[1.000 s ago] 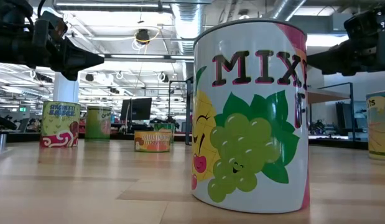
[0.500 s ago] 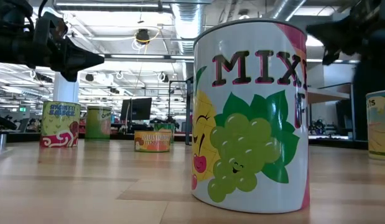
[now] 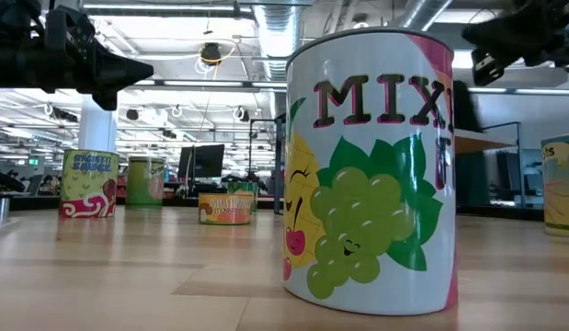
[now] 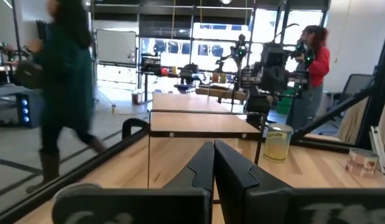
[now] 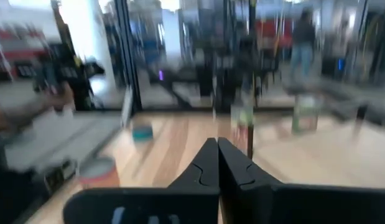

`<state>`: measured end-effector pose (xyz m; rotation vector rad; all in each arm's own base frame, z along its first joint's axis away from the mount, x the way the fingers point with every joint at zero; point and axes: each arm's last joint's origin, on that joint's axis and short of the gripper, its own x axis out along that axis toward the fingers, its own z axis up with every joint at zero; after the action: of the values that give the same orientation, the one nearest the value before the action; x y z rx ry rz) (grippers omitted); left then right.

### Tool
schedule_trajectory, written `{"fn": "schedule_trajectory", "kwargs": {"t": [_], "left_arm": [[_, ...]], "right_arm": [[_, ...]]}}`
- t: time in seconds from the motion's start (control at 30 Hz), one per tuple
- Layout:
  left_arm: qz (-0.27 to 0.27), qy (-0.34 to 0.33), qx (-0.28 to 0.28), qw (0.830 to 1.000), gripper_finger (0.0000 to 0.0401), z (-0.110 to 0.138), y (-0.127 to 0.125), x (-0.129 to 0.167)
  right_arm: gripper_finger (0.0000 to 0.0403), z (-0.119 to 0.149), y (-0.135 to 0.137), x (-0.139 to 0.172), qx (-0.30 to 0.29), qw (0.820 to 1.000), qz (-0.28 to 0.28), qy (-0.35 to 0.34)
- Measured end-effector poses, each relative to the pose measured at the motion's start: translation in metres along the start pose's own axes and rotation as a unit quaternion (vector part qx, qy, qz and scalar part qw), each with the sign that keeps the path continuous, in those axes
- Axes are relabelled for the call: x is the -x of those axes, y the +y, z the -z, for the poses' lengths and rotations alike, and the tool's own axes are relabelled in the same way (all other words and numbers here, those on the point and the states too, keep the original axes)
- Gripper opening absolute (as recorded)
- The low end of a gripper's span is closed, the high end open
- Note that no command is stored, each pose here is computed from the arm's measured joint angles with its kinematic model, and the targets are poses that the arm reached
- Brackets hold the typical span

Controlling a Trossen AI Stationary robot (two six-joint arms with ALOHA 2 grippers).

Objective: Pick and place cans onto a shelf
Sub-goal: Put the canned carrots on the shelf

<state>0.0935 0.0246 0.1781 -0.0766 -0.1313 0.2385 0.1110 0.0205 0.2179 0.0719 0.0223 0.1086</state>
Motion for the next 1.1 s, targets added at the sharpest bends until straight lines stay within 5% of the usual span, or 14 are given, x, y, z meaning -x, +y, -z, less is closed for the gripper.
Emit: {"fn": "schedule_trajectory", "kwargs": {"t": [0.2, 0.5, 0.73, 1.1], "left_arm": [[0.000, 0.008, 0.000, 1.000, 0.0000, 0.002, 0.000, 0.000], [0.000, 0.009, -0.015, 1.000, 0.0000, 0.002, 0.000, 0.000], [0.000, 0.013, -0.022, 1.000, 0.0000, 0.003, 0.000, 0.000], [-0.002, 0.037, -0.022, 0.999, 0.0000, 0.007, 0.001, 0.000]], "right_arm": [[0.0023, -0.009, 0.015, -0.018, -0.100, 0.984, 0.018, 0.147], [0.0064, -0.027, 0.036, -0.037, -0.232, 0.915, 0.078, 0.322], [0.0099, -0.052, 0.055, -0.047, -0.250, 0.871, 0.116, 0.407], [0.0173, -0.043, 0.081, -0.065, -0.227, 0.767, 0.247, 0.548]]}}
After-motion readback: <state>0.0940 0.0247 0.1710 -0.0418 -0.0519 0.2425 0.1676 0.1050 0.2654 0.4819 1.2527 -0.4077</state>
